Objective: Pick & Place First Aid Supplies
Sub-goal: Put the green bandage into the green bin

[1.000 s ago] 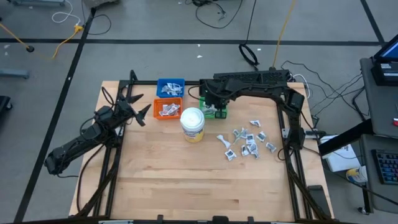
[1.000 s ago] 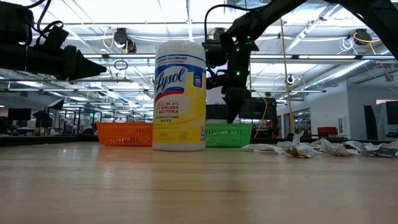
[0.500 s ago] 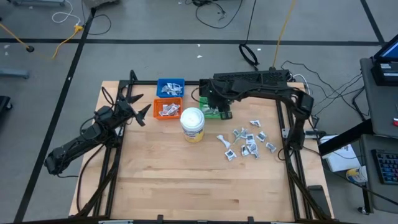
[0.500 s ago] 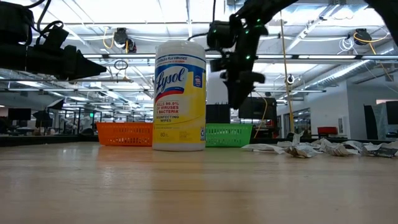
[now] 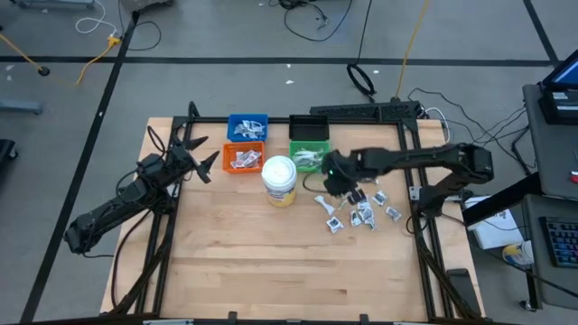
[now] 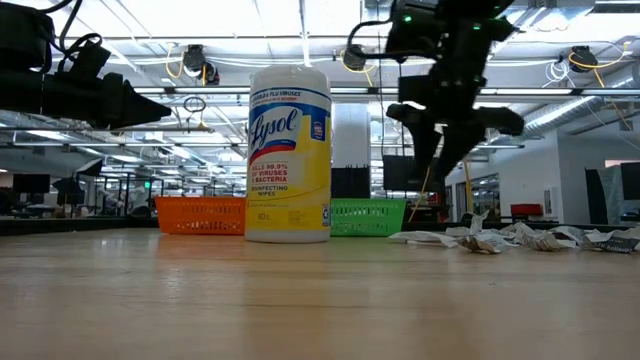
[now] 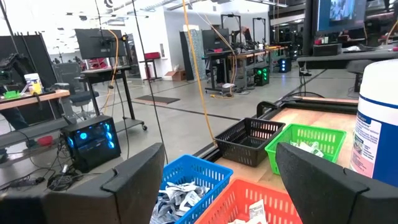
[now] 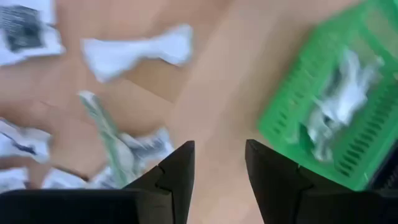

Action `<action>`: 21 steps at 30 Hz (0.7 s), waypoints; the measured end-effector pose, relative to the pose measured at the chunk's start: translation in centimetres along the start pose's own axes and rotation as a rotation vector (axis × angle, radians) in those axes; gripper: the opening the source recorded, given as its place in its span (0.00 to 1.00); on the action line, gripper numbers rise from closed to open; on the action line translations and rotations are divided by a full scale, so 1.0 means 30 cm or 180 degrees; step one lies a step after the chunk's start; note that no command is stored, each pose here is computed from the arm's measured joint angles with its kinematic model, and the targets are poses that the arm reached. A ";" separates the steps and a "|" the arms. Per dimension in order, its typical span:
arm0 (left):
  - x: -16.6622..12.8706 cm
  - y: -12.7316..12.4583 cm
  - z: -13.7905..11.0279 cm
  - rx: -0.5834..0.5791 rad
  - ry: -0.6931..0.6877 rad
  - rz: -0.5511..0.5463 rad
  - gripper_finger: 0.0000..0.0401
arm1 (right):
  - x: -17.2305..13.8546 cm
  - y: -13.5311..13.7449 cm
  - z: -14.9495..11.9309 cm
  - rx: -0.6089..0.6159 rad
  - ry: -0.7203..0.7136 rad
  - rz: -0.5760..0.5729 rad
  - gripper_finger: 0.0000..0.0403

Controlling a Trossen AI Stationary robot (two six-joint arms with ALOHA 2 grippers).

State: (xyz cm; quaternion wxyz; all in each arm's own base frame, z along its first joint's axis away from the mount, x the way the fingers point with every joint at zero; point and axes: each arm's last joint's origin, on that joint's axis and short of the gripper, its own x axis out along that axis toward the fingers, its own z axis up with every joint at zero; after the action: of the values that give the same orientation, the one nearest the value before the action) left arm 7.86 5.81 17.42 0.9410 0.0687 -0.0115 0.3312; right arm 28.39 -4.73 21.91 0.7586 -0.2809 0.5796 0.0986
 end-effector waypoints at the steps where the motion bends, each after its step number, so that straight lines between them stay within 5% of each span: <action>1: 0.000 0.000 0.000 0.0000 0.0000 0.0000 0.77 | 0.005 0.024 -0.001 -0.0050 -0.0026 0.0001 0.34; 10: 0.000 0.000 0.000 0.0000 -0.0001 0.0000 0.77 | 0.070 0.184 -0.032 -0.0399 0.0106 0.0280 0.34; 21: 0.000 0.000 0.000 0.0000 -0.0001 0.0000 0.77 | 0.111 0.234 -0.044 -0.0410 -0.0008 0.0389 0.33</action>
State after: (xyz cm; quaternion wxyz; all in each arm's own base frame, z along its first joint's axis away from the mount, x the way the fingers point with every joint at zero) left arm 7.86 5.80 17.42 0.9410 0.0687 -0.0117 0.3312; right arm 24.98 -0.27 16.39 0.7322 -0.2931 0.5872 0.1821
